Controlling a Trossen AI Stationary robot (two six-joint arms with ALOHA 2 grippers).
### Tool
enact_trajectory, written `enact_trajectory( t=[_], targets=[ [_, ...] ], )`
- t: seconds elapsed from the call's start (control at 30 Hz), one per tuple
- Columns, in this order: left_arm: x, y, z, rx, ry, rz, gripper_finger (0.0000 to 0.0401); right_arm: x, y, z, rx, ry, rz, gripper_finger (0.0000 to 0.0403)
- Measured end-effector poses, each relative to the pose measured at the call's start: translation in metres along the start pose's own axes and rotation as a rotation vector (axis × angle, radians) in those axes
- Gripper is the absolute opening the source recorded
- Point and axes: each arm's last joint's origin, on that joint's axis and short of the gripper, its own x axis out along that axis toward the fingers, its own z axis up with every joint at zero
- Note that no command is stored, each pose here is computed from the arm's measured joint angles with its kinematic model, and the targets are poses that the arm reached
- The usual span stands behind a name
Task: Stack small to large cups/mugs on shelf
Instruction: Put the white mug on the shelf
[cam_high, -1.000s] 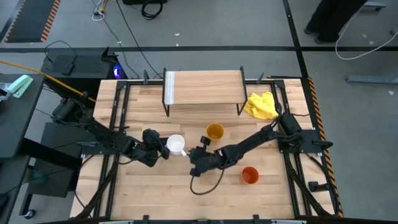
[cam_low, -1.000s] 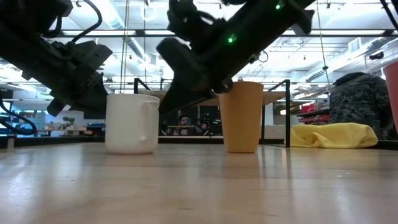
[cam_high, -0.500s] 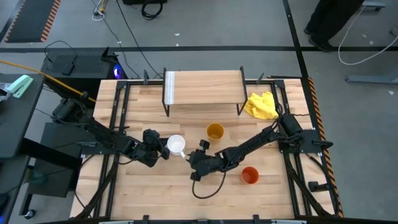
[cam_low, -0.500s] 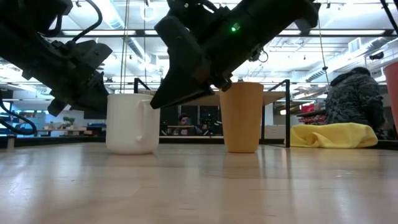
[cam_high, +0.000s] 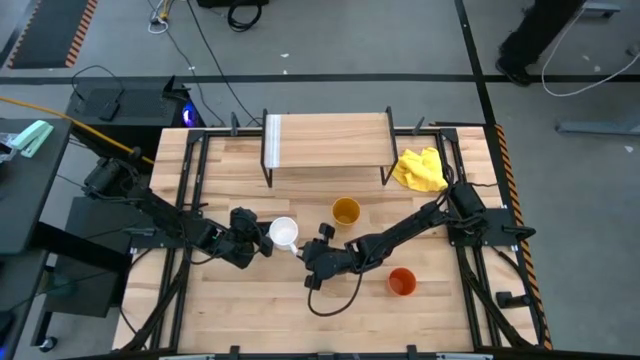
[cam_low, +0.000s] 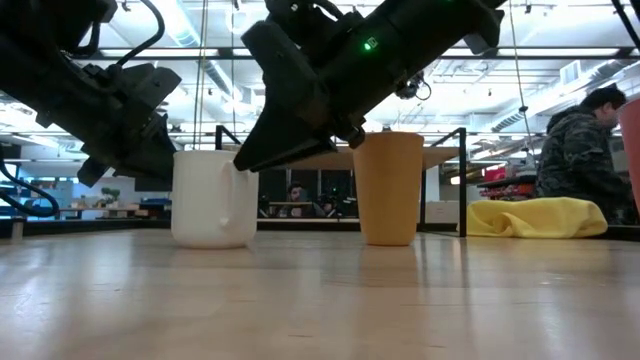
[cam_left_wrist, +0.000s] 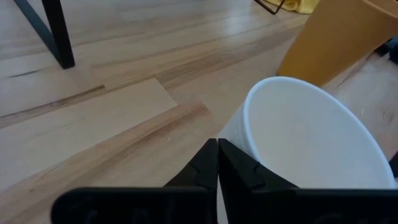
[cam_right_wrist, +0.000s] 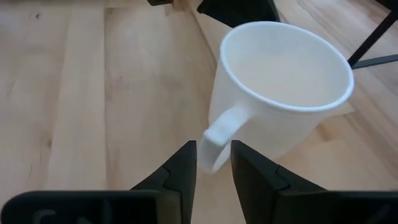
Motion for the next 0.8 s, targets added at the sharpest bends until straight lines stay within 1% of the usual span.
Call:
enact_trajectory(
  t=[0.17,0.43,0.5,0.57,0.67,0.8],
  targets=[
    [0.0,0.0,0.0,-0.001,0.0,-0.001,0.0013,0.0,0.0,0.0,0.002,0.001,0.009,0.0107],
    [0.0,0.0,0.0,0.002,0.0,-0.001,0.0022,0.0,0.001,-0.001,0.015,0.006,0.024,0.0107],
    [0.0,0.0,0.0,0.002,0.0,-0.001,0.002,0.002,0.003,-0.009,0.025,0.0,0.027,0.0107],
    [0.0,0.0,0.0,0.011,-0.001,-0.001,0.0017,0.004,0.002,-0.023,0.032,0.007,0.024,0.0107],
    [0.0,0.0,0.0,0.012,0.0,-0.001,0.0014,0.007,0.001,-0.035,0.057,-0.039,0.036,0.0107],
    [0.0,-0.001,0.0,0.009,0.006,-0.01,0.0018,0.007,0.001,-0.03,0.068,-0.081,0.047,0.0107]
  ],
)
